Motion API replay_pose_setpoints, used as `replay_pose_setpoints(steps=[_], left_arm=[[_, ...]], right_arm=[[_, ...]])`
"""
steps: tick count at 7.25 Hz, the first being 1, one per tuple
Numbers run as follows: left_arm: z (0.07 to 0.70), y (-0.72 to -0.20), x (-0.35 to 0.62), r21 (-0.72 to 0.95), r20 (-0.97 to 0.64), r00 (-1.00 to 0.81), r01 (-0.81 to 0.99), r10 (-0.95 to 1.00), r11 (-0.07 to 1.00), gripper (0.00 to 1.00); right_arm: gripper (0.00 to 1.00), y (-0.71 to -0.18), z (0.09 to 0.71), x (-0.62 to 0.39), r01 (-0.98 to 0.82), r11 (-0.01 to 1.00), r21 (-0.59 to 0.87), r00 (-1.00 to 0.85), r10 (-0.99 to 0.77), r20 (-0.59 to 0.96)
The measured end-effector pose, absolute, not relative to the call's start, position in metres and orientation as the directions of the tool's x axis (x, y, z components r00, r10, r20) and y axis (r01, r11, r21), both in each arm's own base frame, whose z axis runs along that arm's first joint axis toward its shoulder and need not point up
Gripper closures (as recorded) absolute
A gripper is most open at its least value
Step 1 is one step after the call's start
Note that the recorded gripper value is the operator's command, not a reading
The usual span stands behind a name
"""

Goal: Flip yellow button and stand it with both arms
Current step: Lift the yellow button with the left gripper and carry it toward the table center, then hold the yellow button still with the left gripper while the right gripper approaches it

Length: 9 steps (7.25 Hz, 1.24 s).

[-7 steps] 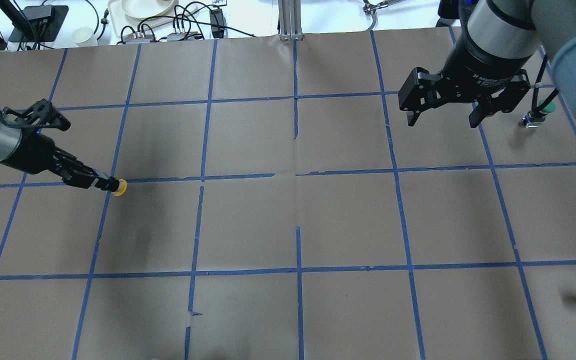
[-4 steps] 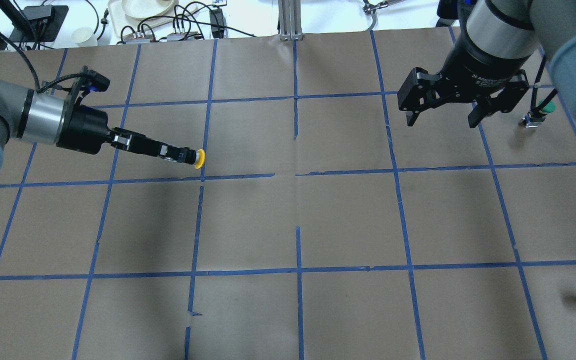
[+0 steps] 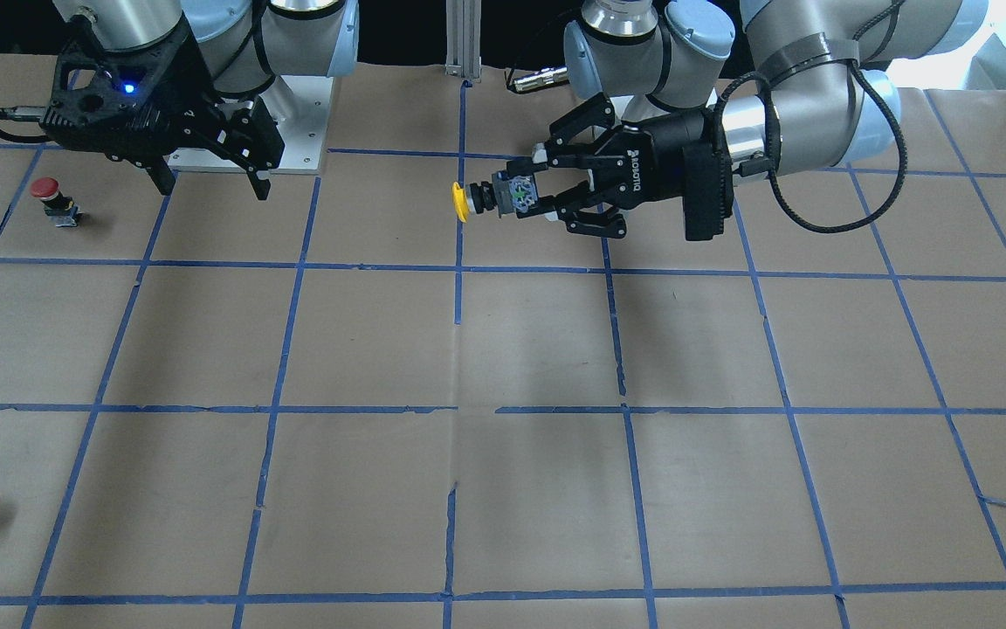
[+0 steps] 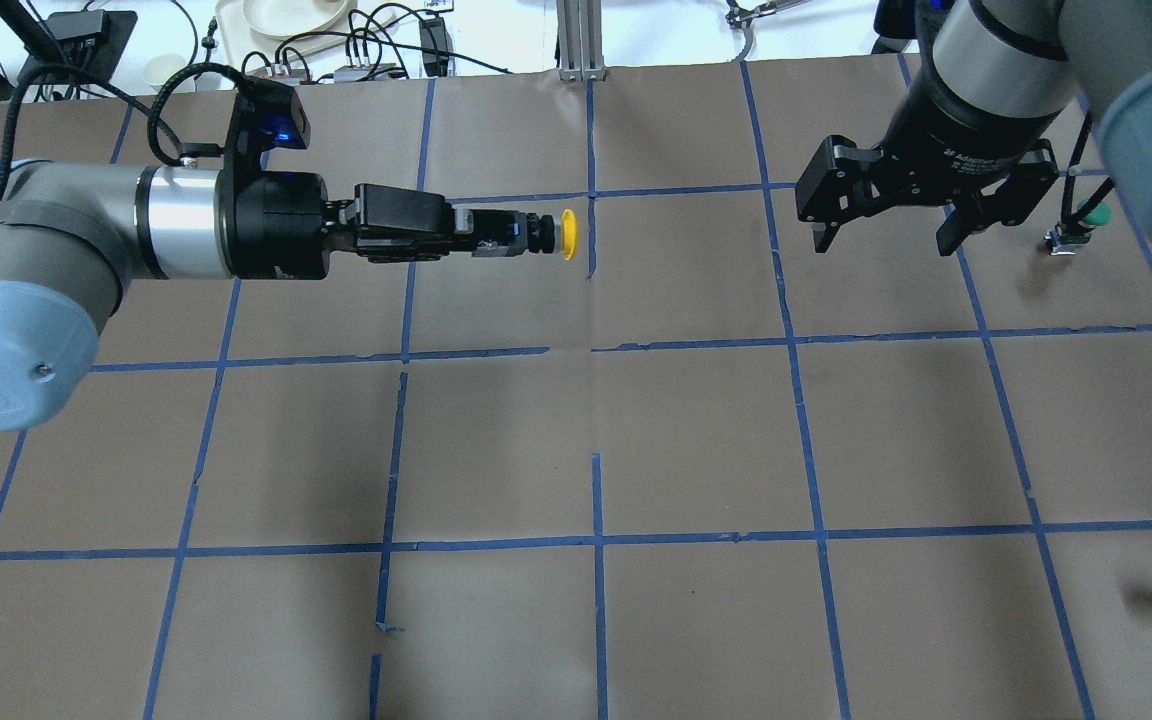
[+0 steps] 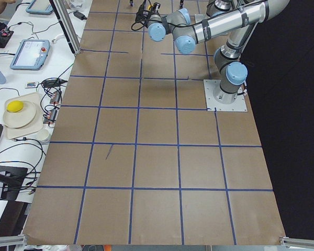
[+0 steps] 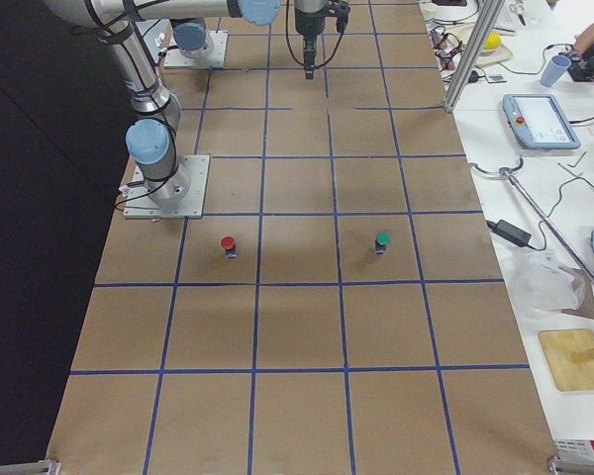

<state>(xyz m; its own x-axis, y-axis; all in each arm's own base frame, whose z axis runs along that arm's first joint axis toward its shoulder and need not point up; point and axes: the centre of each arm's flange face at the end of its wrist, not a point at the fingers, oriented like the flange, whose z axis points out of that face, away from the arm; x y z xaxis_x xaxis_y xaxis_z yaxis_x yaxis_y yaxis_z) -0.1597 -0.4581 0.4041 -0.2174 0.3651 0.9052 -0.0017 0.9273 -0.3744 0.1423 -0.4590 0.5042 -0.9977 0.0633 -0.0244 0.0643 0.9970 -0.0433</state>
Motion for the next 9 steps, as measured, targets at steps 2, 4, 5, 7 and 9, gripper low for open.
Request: replay_pose_setpoints(steps=[2, 4, 5, 7, 9], left_arm=[[0.414, -0.447, -0.186, -0.314, 0.946, -0.104, -0.046, 0.309, 0.948, 0.98], [0.417, -0.443, -0.192, -0.210, 0.976, -0.068, -0.061, 0.206, 0.976, 0.99], [0.420, -0.443, -0.193, -0.151, 0.987, -0.061, -0.066, 0.147, 0.986, 0.99], [0.421, -0.443, -0.194, -0.088, 0.995, -0.054, -0.068, 0.084, 0.994, 0.99], [0.422, -0.444, -0.195, -0.057, 0.997, -0.053, -0.067, 0.054, 0.996, 0.99]], right_arm=[[0.00, -0.459, 0.504, 0.141, 0.063, 0.997, -0.041, -0.998, 0.062, -0.018], [0.00, -0.459, 0.503, 0.138, 0.066, 0.997, -0.034, -0.998, 0.066, -0.023], [0.00, -0.462, 0.503, 0.133, 0.084, 0.996, -0.027, -0.995, 0.082, -0.060], [0.00, -0.466, 0.509, 0.107, 0.182, 0.983, 0.038, -0.954, 0.185, -0.237], [0.00, -0.466, 0.514, 0.070, 0.314, 0.918, 0.242, -0.740, 0.397, -0.543]])
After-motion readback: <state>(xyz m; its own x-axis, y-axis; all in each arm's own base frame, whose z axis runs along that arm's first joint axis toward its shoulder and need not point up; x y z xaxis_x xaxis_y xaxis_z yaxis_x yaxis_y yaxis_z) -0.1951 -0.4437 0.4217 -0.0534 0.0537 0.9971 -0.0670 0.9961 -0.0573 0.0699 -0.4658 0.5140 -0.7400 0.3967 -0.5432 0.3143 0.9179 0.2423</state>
